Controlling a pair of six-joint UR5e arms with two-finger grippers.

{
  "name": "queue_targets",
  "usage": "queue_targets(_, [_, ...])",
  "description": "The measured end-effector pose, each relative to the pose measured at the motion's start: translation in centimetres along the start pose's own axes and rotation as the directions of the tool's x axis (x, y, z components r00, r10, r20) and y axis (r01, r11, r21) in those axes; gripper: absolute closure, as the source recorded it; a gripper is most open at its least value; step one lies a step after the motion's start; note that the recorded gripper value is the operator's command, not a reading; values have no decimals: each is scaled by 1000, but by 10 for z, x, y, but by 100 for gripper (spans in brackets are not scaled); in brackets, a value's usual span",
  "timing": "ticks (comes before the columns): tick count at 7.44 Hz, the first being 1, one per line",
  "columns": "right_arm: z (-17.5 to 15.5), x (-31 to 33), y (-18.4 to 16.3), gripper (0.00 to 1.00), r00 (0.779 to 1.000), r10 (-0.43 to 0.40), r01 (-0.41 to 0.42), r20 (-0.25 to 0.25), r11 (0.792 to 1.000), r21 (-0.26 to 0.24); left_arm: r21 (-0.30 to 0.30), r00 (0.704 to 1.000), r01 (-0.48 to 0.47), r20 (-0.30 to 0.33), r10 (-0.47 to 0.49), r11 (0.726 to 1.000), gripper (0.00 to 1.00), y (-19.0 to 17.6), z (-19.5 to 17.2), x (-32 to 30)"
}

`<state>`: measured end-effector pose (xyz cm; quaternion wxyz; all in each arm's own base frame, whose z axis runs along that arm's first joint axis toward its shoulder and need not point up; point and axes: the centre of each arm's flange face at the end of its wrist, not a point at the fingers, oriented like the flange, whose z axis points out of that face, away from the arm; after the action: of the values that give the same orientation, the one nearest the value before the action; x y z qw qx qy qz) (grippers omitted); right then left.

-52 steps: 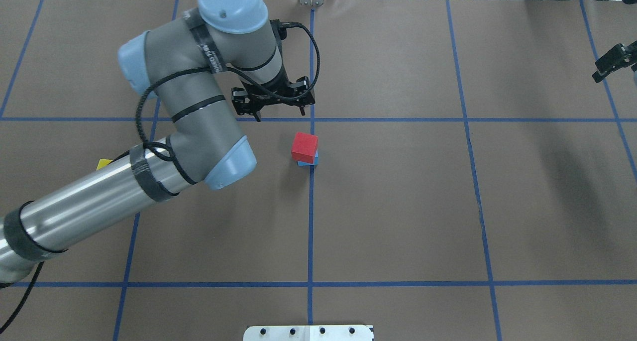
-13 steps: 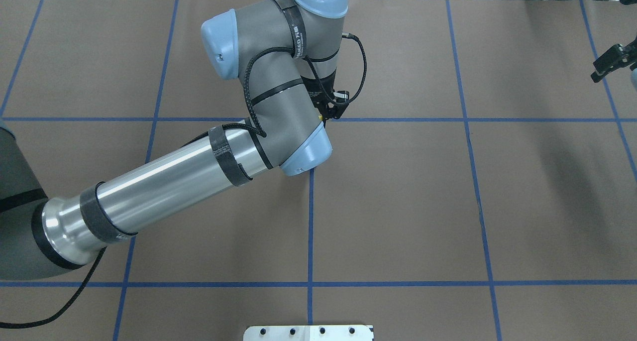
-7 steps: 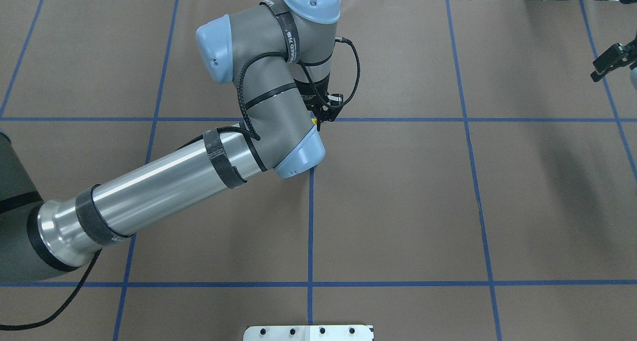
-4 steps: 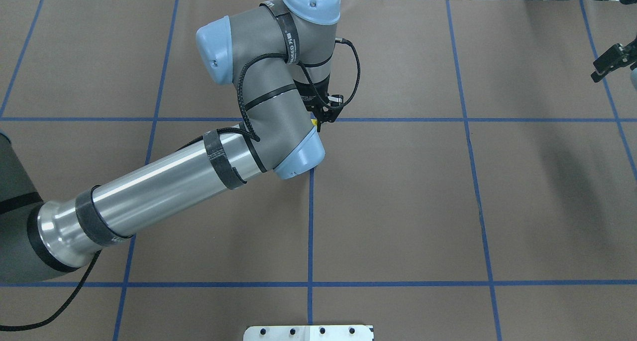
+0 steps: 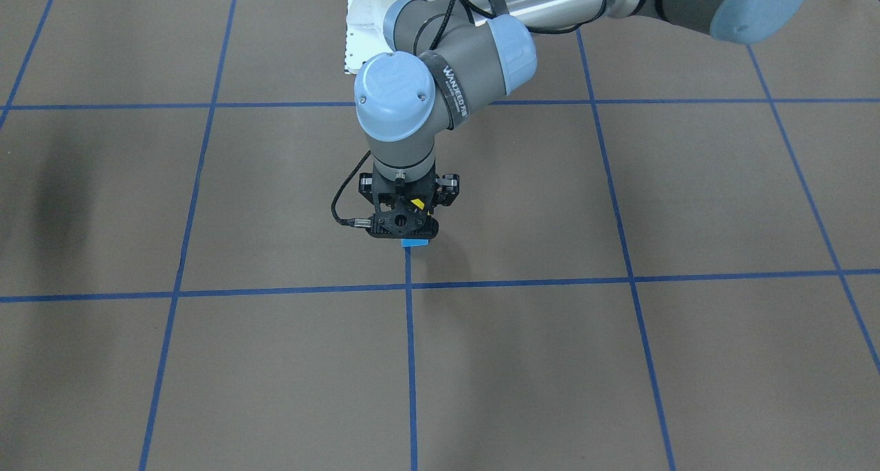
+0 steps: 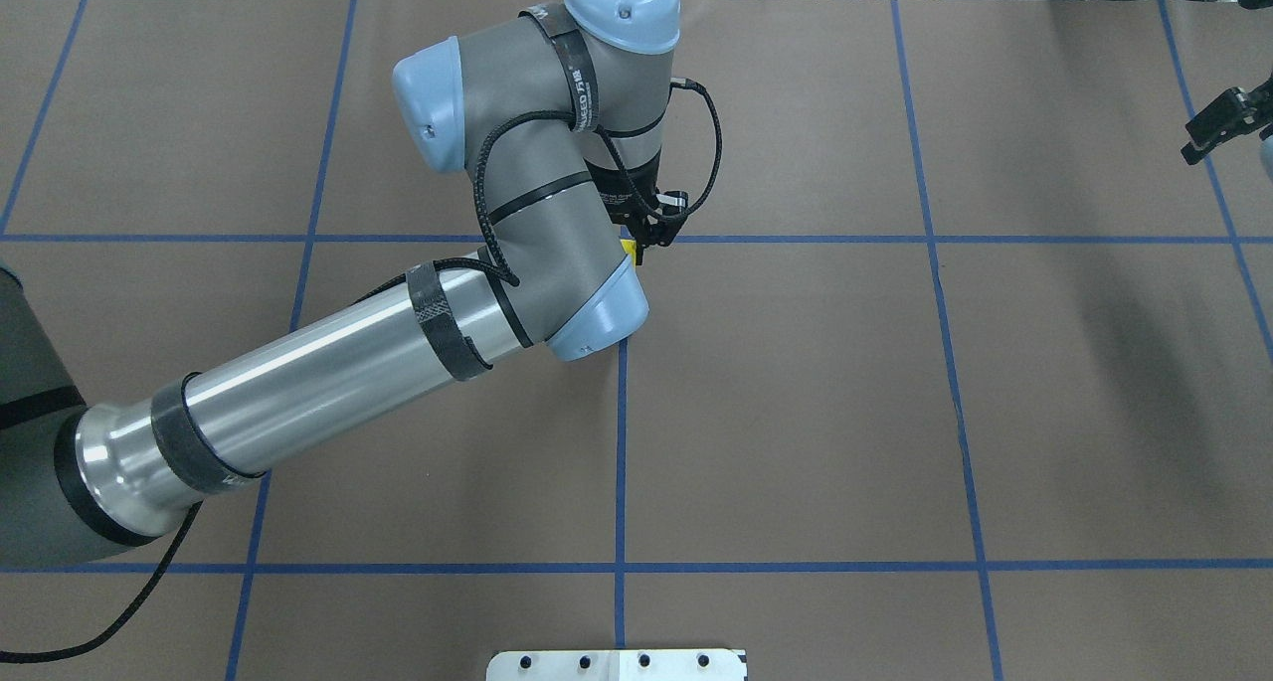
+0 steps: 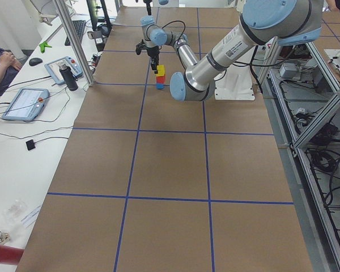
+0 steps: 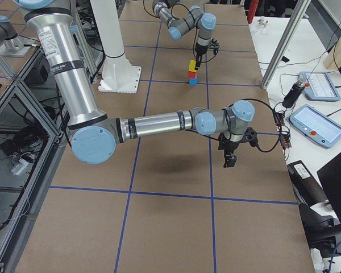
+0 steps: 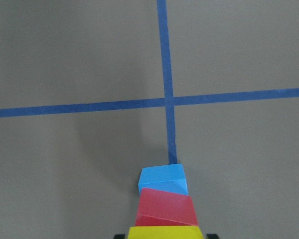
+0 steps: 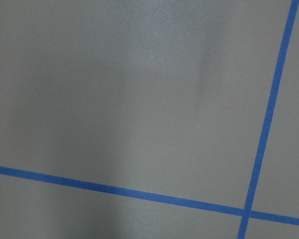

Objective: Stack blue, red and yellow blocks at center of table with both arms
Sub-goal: 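Lower the yellow cube onto the red cube and open the left gripper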

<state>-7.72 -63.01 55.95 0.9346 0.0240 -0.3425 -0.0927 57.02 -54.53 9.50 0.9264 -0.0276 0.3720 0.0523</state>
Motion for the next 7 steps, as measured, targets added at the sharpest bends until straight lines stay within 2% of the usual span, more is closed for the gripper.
queue_targets(1, [0,0,0,0,1000,0,0,0,1000,0,2,1000,-2,-4,2,1000,19,0,3,-2])
queue_targets(2, [0,0,0,0,1000,0,0,0,1000,0,5,1000,-4,-7,4,1000,3,-1,5,-3])
queue_targets(7, [-1,-1,0,0,1000,-1,1,4,1000,1,18,999,33,-28,-32,999,1,2,-2,-2])
